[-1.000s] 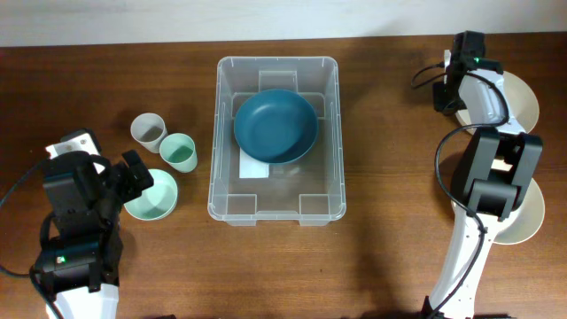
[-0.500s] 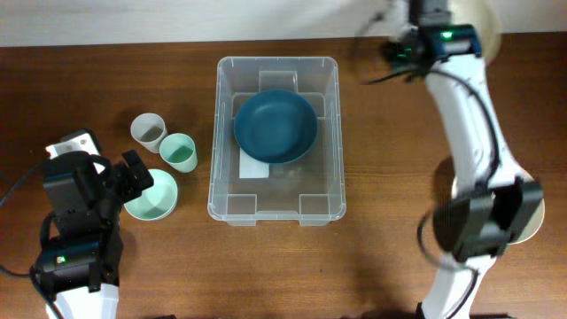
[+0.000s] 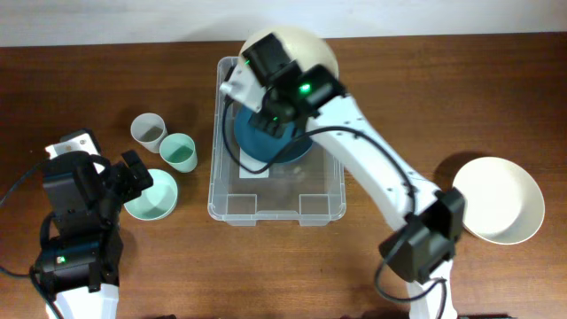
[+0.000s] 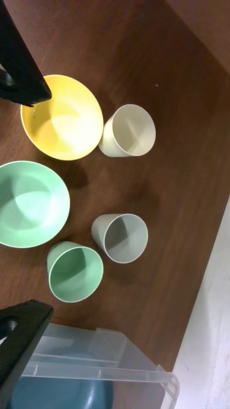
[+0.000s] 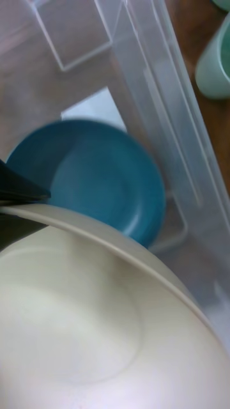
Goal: Pack container
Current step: 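Lower the cream bowl onto the teal plate in the container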
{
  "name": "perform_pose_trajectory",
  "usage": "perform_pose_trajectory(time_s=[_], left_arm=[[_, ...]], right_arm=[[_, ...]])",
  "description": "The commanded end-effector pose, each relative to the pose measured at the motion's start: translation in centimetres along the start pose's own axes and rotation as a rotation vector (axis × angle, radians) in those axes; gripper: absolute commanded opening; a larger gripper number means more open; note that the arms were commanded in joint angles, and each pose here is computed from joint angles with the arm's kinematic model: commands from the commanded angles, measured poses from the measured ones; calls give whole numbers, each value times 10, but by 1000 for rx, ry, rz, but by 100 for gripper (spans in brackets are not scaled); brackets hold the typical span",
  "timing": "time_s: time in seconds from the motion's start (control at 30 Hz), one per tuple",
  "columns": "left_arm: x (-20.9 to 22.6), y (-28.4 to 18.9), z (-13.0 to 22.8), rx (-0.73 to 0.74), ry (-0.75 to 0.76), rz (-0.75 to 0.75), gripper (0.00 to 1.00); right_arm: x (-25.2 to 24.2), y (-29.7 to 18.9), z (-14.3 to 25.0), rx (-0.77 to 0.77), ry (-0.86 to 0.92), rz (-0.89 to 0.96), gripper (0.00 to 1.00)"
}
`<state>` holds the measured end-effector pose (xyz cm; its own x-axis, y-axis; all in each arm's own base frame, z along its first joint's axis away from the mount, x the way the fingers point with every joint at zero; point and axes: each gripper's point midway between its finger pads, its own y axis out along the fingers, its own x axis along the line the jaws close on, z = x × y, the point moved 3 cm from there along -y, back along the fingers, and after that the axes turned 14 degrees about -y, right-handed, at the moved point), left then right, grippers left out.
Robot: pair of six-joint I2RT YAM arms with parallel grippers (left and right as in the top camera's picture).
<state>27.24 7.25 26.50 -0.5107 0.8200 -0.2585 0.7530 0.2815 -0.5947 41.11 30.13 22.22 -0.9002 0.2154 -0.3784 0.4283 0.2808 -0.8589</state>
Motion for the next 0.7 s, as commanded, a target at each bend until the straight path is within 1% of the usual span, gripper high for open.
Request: perform_pose_trajectory(time_s=[0.0,0.13,0.33,0.37,0.4,0.43,0.53,0.6,0.67], left_arm=[[0,-3,-7,-18,-17,-6,99],[0,-3,-6,-17,-17,-6,99],[0,-3,-6,-18,-17,-6,99],[0,-3,-7,-18,-17,-6,99],[0,-3,-7,-18,-17,-6,100],[0,-3,-7,-18,-17,-6,99],[0,-3,-7,-18,-17,-6,99],[0,-3,-7,-18,-17,-6,99],[0,-3,-7,-18,-17,-6,100]], right_arm=[[12,30,6,29,-12,-70,4],[27,55,6,19,-9,-155,4],[35,63,6,12,-6,-194,4],[34,62,6,12,-6,-194,15],[34,62,6,12,-3,-193,32],[34,61,6,12,-3,-191,43],[27,50,6,21,10,-156,45],[12,33,9,50,57,-68,45],[-12,8,15,80,141,58,44]])
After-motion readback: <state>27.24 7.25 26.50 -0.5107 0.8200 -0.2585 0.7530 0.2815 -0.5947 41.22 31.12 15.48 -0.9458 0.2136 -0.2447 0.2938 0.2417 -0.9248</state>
